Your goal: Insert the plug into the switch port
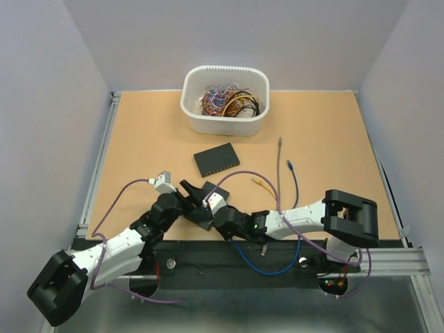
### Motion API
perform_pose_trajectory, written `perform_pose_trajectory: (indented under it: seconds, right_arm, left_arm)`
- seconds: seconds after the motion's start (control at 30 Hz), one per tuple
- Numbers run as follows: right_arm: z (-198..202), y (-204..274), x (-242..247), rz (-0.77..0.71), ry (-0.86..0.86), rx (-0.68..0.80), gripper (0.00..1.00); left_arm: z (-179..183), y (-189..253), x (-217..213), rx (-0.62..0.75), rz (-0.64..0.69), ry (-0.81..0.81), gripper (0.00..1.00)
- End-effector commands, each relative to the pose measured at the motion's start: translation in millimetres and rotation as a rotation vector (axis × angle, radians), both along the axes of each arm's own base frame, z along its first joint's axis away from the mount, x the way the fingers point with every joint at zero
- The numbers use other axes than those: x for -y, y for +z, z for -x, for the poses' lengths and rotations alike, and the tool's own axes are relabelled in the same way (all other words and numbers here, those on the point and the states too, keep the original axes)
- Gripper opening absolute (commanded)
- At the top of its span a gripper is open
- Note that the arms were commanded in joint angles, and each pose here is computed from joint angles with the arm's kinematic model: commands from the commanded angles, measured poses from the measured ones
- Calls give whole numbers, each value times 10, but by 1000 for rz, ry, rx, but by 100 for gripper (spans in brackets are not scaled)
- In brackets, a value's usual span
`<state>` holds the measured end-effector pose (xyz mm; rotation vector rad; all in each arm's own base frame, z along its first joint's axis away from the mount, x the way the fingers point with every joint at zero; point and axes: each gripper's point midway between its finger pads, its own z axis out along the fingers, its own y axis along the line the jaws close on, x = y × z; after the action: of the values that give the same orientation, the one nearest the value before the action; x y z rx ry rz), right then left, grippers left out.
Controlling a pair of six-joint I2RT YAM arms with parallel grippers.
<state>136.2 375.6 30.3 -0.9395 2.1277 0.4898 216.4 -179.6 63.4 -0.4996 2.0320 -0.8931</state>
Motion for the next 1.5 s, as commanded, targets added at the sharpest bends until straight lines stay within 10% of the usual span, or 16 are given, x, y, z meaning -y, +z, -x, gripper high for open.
perform_pose_trajectory:
  seconds: [0.0, 0.83, 1.47]
  right_arm:
    - [-702, 836, -446, -331, -160, 163, 1]
    - [-1045, 1602, -571, -555, -242, 238, 1]
    - [-1032, 639, -513, -410, -286, 130, 0]
  left_arm:
    - [660, -532, 167, -201, 41, -218, 95]
    - [935, -766, 224, -303, 39, -255, 95]
    - [309, 228, 45, -3, -26, -55, 99]
